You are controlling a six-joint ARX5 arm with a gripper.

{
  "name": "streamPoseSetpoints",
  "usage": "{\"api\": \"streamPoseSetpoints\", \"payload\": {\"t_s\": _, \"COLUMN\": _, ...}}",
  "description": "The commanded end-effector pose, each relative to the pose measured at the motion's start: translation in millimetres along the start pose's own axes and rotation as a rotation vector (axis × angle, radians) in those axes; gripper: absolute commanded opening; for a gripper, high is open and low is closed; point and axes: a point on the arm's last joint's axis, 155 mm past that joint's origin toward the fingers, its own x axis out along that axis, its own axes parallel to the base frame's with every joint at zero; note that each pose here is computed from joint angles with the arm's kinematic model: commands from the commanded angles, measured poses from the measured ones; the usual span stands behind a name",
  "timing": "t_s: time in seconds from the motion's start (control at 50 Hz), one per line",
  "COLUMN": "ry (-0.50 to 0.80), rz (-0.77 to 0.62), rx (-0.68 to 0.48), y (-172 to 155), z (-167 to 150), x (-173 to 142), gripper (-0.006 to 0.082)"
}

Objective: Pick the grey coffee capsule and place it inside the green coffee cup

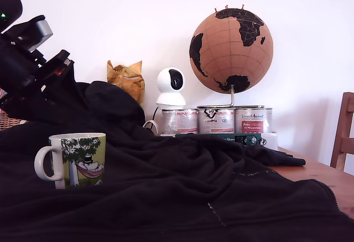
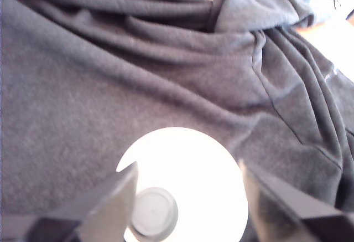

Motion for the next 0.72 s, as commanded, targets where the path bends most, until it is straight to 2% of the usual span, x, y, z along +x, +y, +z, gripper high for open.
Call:
{"api": "streamPoseSetpoints", "payload": {"t_s": 0.0, "ry": -0.039, "rz": 0.003, "rx": 0.006, "y": -5, "z": 14, "x": -9, "gripper": 0.0512}}
{"api": "streamPoseSetpoints", "payload": {"t_s": 0.16, "ry": -0.132, "rz": 0.028, "rx": 0.039, "y": -12, "z": 40, "x": -42, "gripper": 0.0318}}
{"api": "streamPoseSetpoints", "payload": {"t_s": 0.3, "ry": -0.221, "rz": 0.112, "rx": 0.068, "y": -14, "z": 60, "x": -82, "gripper": 0.0052}}
{"api": "streamPoseSetpoints", "payload": {"t_s": 0.36, "ry": -0.246, "rz": 0.152, "rx": 0.073, "y": -13, "z": 63, "x": -98, "gripper": -0.0028}}
{"api": "streamPoseSetpoints", "payload": {"t_s": 0.7, "ry": -0.303, "rz": 0.426, "rx": 0.098, "y": 1, "z": 55, "x": -172, "gripper": -0.0021}}
